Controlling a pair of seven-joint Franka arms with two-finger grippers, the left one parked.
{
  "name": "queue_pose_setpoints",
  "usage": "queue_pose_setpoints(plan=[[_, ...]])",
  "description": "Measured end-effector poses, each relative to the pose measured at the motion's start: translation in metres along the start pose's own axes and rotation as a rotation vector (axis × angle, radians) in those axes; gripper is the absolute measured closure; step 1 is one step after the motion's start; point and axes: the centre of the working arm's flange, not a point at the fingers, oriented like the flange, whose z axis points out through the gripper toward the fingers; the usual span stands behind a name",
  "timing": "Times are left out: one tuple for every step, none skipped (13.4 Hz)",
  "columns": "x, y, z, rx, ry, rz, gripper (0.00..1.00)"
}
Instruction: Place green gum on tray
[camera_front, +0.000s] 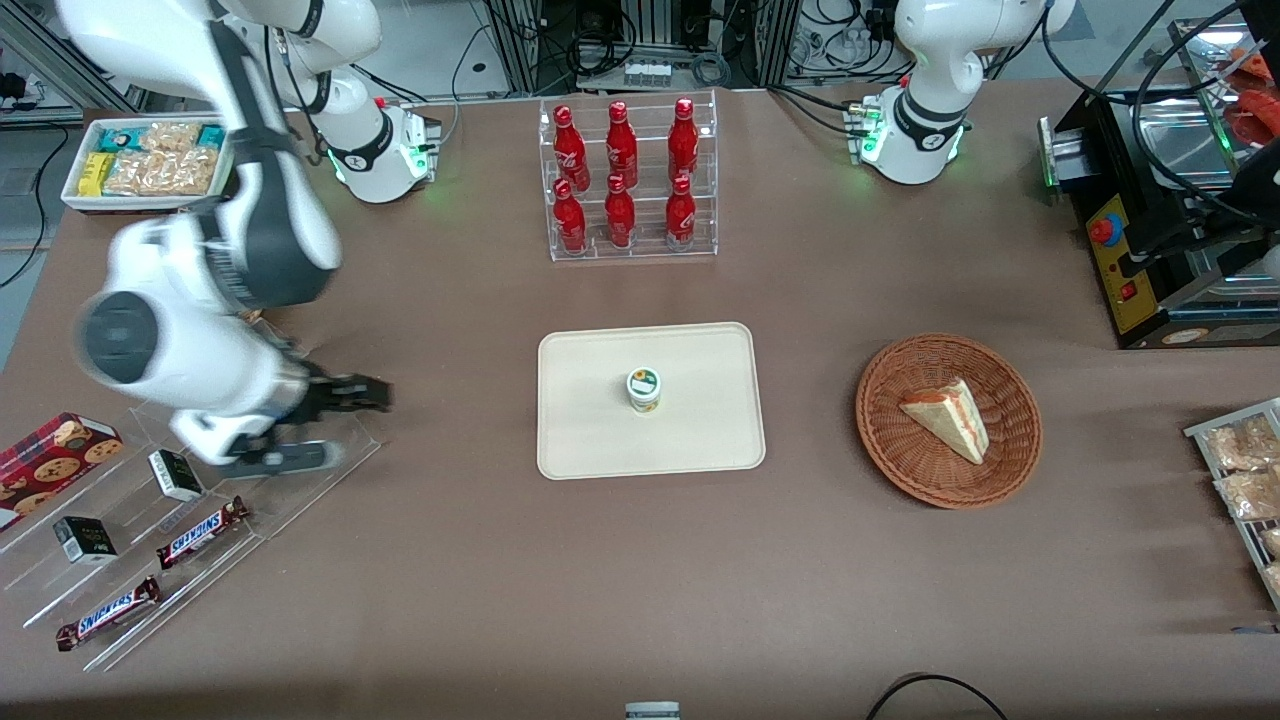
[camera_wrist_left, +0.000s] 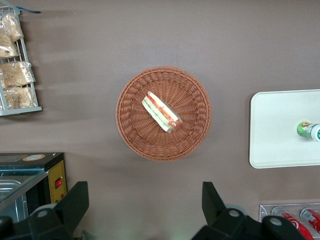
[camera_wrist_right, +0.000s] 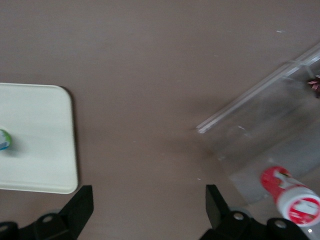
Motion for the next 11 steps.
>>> queue_pose_setpoints(plan=[[-0.002, 0.020, -0.003, 0.008, 0.002, 0.018, 0.00], [-0.005, 0.038, -0.008, 0.013, 0.007, 0.029, 0.00], [-0.008, 0.052, -0.013, 0.014, 0.014, 0.022, 0.00], [-0.012, 0.063, -0.019, 0.012, 0.023, 0.013, 0.00], [-0.015, 0.074, -0.024, 0.012, 0.030, 0.011, 0.00], [-0.020, 0.083, -0.030, 0.011, 0.039, 0.015, 0.00], [-0.026, 0.091, -0.037, 0.000, 0.047, 0.015, 0.00], [-0.034, 0.096, -0.044, -0.016, 0.050, 0.014, 0.00], [-0.043, 0.098, -0.051, -0.027, 0.047, 0.013, 0.00], [-0.054, 0.098, -0.058, -0.032, 0.032, 0.012, 0.00], [-0.065, 0.097, -0.065, -0.032, 0.012, 0.011, 0.00]])
